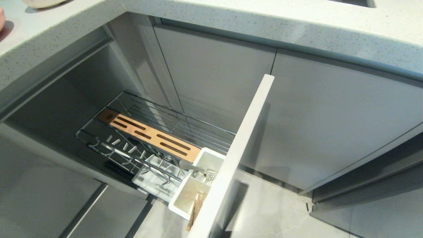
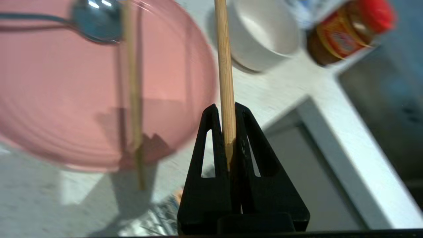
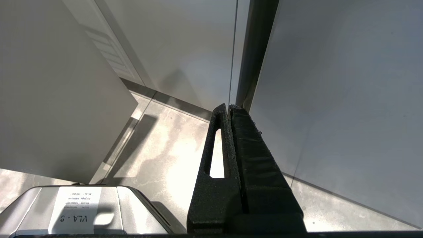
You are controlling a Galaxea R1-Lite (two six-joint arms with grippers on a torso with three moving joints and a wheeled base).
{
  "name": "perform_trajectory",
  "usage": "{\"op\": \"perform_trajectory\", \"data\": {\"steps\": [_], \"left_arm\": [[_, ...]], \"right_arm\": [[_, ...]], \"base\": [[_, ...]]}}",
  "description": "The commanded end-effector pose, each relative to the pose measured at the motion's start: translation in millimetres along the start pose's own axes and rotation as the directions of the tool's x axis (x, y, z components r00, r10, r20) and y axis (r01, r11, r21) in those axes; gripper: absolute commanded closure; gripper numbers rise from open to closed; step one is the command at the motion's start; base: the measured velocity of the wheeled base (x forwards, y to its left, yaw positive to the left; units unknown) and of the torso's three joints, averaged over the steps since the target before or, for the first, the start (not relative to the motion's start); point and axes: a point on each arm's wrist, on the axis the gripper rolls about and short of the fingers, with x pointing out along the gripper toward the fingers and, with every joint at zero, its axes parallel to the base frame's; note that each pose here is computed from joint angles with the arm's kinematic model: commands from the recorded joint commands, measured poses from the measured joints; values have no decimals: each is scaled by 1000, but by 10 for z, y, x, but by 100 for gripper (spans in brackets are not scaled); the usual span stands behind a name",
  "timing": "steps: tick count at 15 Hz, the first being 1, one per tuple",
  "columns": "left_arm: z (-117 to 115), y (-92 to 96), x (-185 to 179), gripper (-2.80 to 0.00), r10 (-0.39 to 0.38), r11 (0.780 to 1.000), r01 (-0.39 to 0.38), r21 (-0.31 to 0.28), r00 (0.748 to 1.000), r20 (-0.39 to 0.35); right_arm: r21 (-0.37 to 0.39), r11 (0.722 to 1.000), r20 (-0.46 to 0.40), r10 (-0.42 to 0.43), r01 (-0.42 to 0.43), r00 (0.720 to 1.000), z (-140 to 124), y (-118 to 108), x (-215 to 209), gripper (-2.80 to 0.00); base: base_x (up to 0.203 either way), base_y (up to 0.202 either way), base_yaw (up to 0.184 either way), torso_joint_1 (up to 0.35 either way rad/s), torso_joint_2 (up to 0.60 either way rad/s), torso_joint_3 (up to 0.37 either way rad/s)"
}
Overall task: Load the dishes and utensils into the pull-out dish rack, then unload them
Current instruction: Pick up the chopsticks and place it in the cupboard
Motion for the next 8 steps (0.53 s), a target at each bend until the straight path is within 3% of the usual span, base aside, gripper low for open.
{"op": "perform_trajectory", "data": {"steps": [1, 3, 5, 8], "left_arm": [[50, 3, -236, 0, -114, 993, 113, -44, 993, -21], [58, -8, -369, 0, -276, 958, 265, -106, 956, -99], [35, 4, -479, 0, -437, 897, 410, -164, 874, -211], [-56, 22, -533, 0, -559, 828, 518, -214, 735, -384]], "right_arm": [[0, 1000, -2, 0, 0, 1000, -4, 0, 2, 0], [0, 1000, -2, 0, 0, 1000, -4, 0, 2, 0], [0, 1000, -2, 0, 0, 1000, -4, 0, 2, 0], [0, 1000, -2, 0, 0, 1000, -4, 0, 2, 0]], "base": [[0, 0, 0, 0, 0, 0], [0, 0, 0, 0, 0, 0], [0, 0, 0, 0, 0, 0], [0, 0, 0, 0, 0, 0]]}}
